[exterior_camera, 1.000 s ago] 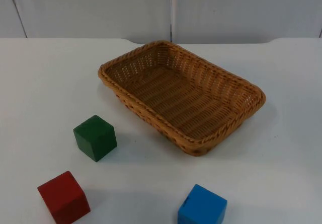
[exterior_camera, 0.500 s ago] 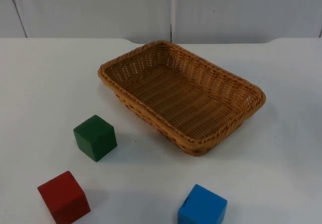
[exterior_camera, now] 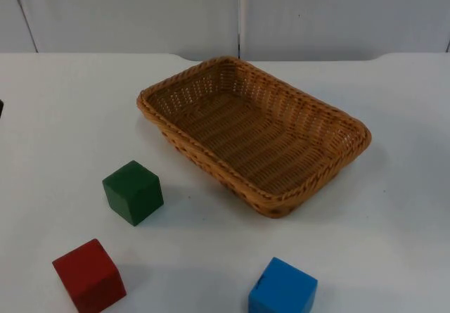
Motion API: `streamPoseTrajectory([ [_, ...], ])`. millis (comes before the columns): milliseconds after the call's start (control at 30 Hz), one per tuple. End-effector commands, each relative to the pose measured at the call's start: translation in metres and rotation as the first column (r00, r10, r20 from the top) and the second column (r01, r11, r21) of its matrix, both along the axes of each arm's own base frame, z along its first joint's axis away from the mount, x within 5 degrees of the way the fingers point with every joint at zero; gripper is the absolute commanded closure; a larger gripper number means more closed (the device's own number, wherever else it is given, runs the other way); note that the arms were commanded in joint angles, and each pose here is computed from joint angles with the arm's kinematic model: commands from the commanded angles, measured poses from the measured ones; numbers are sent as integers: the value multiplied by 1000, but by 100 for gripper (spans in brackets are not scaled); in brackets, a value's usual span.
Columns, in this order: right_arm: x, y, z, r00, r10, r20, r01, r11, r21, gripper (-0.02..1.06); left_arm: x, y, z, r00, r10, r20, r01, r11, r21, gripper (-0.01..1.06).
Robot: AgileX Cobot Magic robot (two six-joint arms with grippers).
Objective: Pick up one cube with each hand and place exactly two cubes into the same basket, leaving the remaining cube outside.
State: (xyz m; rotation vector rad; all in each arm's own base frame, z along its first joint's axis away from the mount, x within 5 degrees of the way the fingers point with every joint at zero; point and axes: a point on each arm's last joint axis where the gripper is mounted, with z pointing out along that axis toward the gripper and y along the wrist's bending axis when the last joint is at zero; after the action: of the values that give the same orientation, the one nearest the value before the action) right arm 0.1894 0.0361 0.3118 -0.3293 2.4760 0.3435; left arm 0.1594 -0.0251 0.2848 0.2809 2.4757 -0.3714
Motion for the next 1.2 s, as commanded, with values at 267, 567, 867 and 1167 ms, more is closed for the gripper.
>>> streamPoseTrajectory([
  [267, -3, 37, 3, 980, 188, 65, -187, 982, -9, -1, -2, -22, 4, 991, -129, 41, 130, 992, -9, 0],
  [567, -11, 90, -17, 908, 419, -9, -418, 905, -82, -1, 0, -35, -2, 977, -214, 4, 214, 977, 4, 0],
  [867, -20, 140, -53, 824, 553, -127, -567, 799, -200, -1, 16, -52, -29, 947, -300, -120, 307, 950, 52, 0],
  [1167, -25, 172, -83, 769, 611, -186, -639, 736, -222, -1, 26, -70, -53, 915, -349, -201, 379, 915, 137, 0],
])
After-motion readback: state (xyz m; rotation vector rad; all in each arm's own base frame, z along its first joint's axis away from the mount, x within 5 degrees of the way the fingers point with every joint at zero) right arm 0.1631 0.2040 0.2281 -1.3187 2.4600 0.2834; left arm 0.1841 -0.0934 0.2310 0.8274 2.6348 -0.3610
